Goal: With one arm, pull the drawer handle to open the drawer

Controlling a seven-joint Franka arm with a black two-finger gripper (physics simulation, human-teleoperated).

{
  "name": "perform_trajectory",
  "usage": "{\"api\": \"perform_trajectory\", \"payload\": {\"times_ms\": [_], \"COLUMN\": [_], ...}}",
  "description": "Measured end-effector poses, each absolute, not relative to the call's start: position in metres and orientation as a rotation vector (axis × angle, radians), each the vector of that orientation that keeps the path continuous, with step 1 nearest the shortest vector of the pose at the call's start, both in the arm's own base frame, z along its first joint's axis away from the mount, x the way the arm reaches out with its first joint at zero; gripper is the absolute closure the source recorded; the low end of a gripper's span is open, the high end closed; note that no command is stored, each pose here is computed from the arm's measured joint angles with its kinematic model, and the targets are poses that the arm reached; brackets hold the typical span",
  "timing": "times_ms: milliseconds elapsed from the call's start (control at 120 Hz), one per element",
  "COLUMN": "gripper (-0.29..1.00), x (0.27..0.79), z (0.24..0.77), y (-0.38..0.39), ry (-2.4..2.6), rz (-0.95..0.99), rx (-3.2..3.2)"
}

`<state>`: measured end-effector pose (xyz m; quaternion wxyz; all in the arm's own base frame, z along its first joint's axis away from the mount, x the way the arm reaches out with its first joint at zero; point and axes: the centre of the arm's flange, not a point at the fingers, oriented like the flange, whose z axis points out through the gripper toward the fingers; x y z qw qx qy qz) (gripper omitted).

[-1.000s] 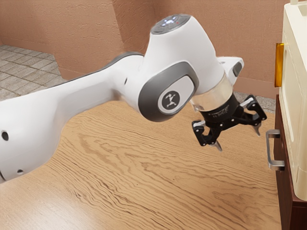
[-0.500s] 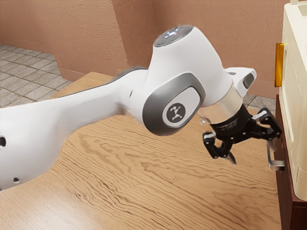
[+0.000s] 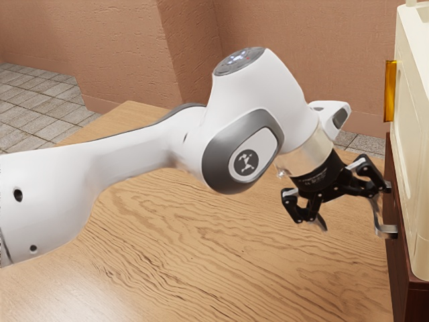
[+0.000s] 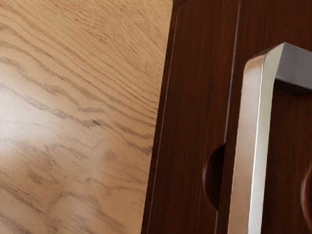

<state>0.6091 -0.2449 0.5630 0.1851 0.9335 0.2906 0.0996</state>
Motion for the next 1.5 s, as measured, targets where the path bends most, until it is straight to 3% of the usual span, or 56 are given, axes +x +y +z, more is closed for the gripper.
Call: {"api": "perform_trajectory", "payload": {"times_ms": [508, 758, 942, 1500], "gripper": [0.05, 0.35, 0.49, 0.58], "x": [0.624, 0.621, 0.623, 0.614], "z": [0.56, 0.556, 0.551, 0.553], "y": [-0.251, -0.253, -0.246, -0.216], "ry": [0.76, 0.743, 0.758, 0.798], "rz": [0.322, 0.322, 0.318, 0.34], "rx": [2.629, 2.643, 2.649, 2.672]}}
